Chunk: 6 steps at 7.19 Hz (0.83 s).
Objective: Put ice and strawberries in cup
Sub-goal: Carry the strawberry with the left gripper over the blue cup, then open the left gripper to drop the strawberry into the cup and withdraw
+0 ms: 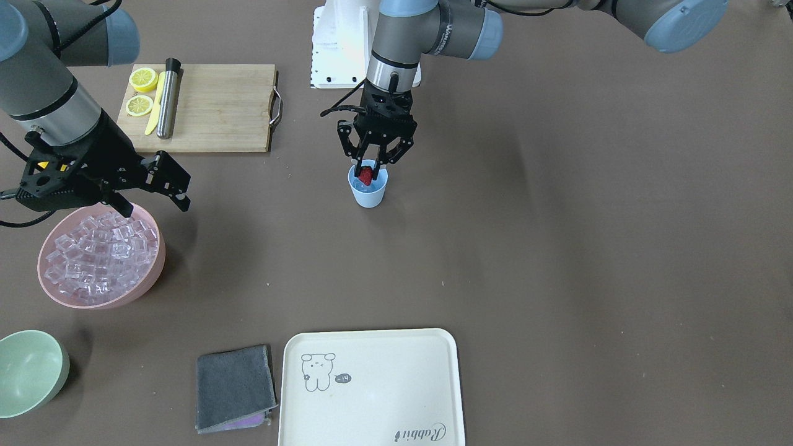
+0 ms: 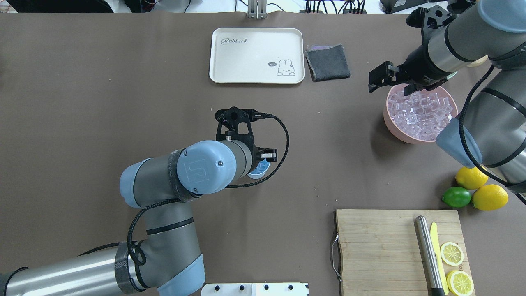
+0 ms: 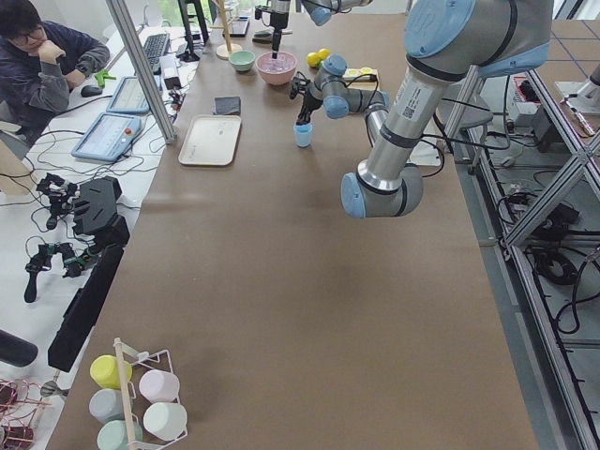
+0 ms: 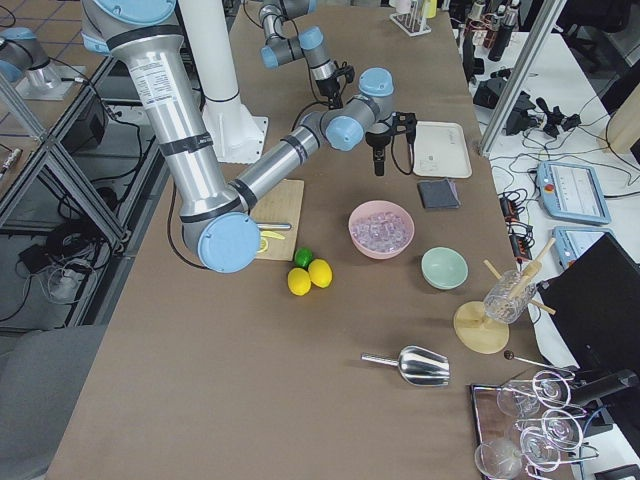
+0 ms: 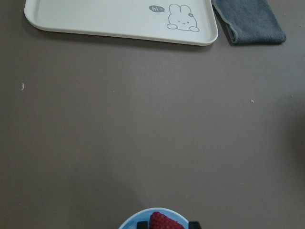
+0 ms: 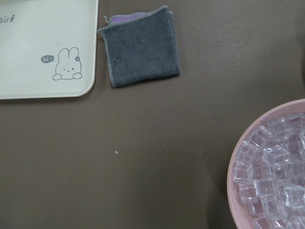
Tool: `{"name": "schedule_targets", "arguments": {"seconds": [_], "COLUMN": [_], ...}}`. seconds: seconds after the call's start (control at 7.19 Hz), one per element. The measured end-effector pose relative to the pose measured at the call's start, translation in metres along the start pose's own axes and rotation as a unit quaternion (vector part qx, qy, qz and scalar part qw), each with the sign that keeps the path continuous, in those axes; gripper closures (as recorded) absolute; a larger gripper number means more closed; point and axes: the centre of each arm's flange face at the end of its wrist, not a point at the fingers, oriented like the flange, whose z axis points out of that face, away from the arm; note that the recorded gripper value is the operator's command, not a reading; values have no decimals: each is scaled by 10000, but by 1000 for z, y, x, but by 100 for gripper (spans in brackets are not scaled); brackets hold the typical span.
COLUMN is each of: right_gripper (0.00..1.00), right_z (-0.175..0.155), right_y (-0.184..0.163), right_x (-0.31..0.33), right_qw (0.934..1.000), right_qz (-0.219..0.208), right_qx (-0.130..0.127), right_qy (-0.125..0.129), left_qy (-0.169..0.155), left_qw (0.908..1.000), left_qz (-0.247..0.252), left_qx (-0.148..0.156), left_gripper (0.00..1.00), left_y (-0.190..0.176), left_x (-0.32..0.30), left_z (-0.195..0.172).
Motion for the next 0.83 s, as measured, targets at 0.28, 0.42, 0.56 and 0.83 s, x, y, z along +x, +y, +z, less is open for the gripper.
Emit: {"name": "schedule_targets", "arguments": {"seconds": [0.28,0.42,0.56,0.83], "right_gripper": [1,1,1,1], "right_z": [-1,-1,-2,-4], "right_y": [-1,-1,-1,-3], "right_x": [0,-1,-1,-6], "right_qw": [10000,10000,10000,10000], "right_qz": [-5,-10,-11,-27], "right_qx": [7,11,14,34], "right_qy": [-6,-12,-14,-42], "left_qy": [12,-21,-43,-43], "left_qw": [10000,10000,10000,9998], "left_qz": [3,12,20,47], "left_qx": [1,9,33,171], "left_gripper": [2,2,2,2], "left_y": [1,2,3,-24], "left_x": [-1,-6,-13,-25], "left_z": [-3,-2,-4,-26]}}
